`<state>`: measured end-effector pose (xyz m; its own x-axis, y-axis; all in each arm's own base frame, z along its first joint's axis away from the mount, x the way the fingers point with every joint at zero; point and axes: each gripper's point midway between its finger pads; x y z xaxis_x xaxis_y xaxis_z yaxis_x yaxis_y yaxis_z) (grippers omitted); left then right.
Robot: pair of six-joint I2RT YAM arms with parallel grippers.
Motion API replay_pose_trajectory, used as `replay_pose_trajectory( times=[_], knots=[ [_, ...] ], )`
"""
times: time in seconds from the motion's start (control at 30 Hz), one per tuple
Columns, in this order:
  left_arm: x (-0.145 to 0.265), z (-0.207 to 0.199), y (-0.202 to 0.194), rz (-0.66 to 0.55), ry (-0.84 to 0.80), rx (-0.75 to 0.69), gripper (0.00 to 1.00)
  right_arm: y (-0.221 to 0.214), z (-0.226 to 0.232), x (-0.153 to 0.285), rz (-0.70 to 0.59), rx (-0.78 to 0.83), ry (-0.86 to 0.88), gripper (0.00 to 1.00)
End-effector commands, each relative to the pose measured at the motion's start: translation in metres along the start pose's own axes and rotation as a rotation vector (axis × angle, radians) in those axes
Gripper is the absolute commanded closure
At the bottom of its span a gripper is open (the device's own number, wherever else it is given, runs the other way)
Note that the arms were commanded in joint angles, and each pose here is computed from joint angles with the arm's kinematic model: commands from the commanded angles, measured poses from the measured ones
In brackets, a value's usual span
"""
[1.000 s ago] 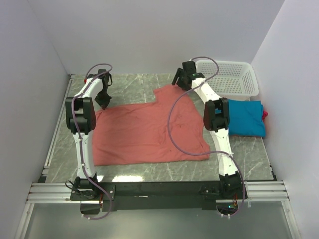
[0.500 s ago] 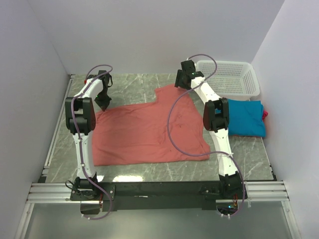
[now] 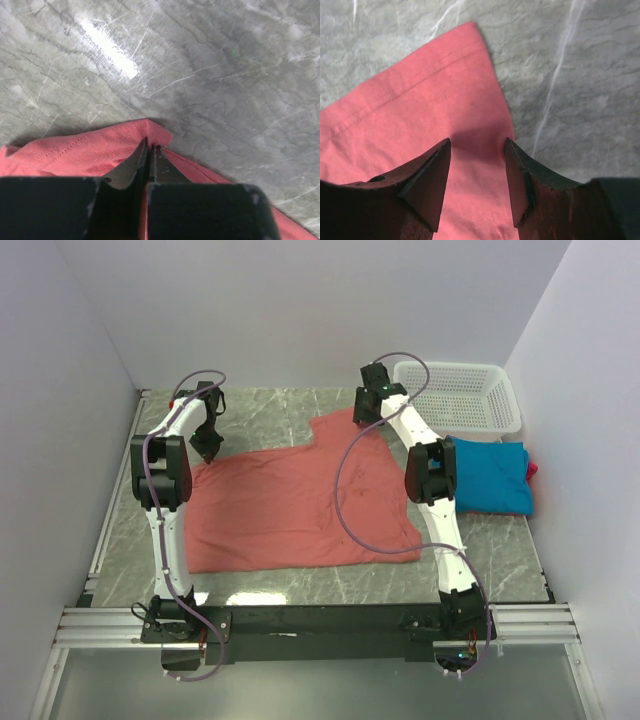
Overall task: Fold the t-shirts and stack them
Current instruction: Fold the tshirt
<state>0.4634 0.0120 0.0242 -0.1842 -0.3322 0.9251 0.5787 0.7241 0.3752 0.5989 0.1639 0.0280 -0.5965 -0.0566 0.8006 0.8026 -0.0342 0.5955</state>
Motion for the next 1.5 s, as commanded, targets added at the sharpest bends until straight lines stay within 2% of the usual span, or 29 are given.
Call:
replay_pose_trajectory(
  times=[0.0, 0.07, 0.17, 0.2, 0.3, 0.5, 0.57, 0.6, 0.87, 1.0, 1.3, 1.47],
  knots=[
    [0.020, 0.002, 0.009, -0.020, -0.023, -0.002, 0.98, -0.024, 0.007, -0.002, 0.070, 0.068, -0.008, 0.46],
    [0.019, 0.003, 0.008, -0.018, -0.022, -0.001, 0.99, -0.023, 0.011, -0.001, 0.060, 0.092, -0.010, 0.48],
    [0.016, 0.005, 0.006, -0.014, -0.012, -0.008, 0.99, -0.020, 0.011, 0.000, 0.049, 0.120, -0.021, 0.59],
    [0.017, 0.005, 0.007, -0.020, -0.011, -0.008, 0.99, -0.020, 0.011, 0.000, 0.048, 0.121, -0.024, 0.73],
    [0.017, 0.008, 0.008, -0.018, -0.007, -0.005, 0.99, -0.019, 0.009, 0.001, 0.045, 0.131, -0.038, 0.88],
    [0.023, 0.008, 0.014, -0.032, -0.013, 0.011, 0.99, 0.010, 0.008, 0.021, -0.052, 0.147, -0.048, 1.00],
    [0.027, 0.007, 0.015, -0.036, -0.021, 0.019, 0.99, 0.013, 0.013, 0.025, -0.078, 0.156, -0.018, 1.00],
    [0.031, 0.008, 0.017, -0.044, -0.026, 0.026, 0.99, 0.026, 0.015, 0.041, -0.117, 0.158, -0.013, 1.00],
    [0.049, 0.021, 0.021, -0.091, -0.041, 0.058, 0.99, 0.028, 0.023, 0.095, -0.214, 0.268, -0.003, 1.00],
    [0.060, 0.023, 0.032, -0.141, -0.049, 0.069, 0.99, 0.013, 0.012, 0.108, -0.215, 0.283, -0.032, 1.00],
    [0.073, 0.023, 0.054, -0.215, -0.020, 0.082, 0.99, 0.021, 0.007, 0.135, -0.276, 0.312, -0.034, 1.00],
    [0.073, 0.025, 0.043, -0.213, -0.016, 0.066, 0.99, 0.012, 0.008, 0.144, -0.278, 0.320, -0.014, 1.00]
  ],
)
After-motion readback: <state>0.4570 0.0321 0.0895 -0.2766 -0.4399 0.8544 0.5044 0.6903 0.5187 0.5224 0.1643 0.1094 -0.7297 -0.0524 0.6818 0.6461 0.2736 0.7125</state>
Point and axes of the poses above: each gripper's point midway between its finger pads, its own x axis back along the fingers, its own z axis along the line the jaws close on, y = z × x, and after that the axes turned 5 degrees about x, right-handed
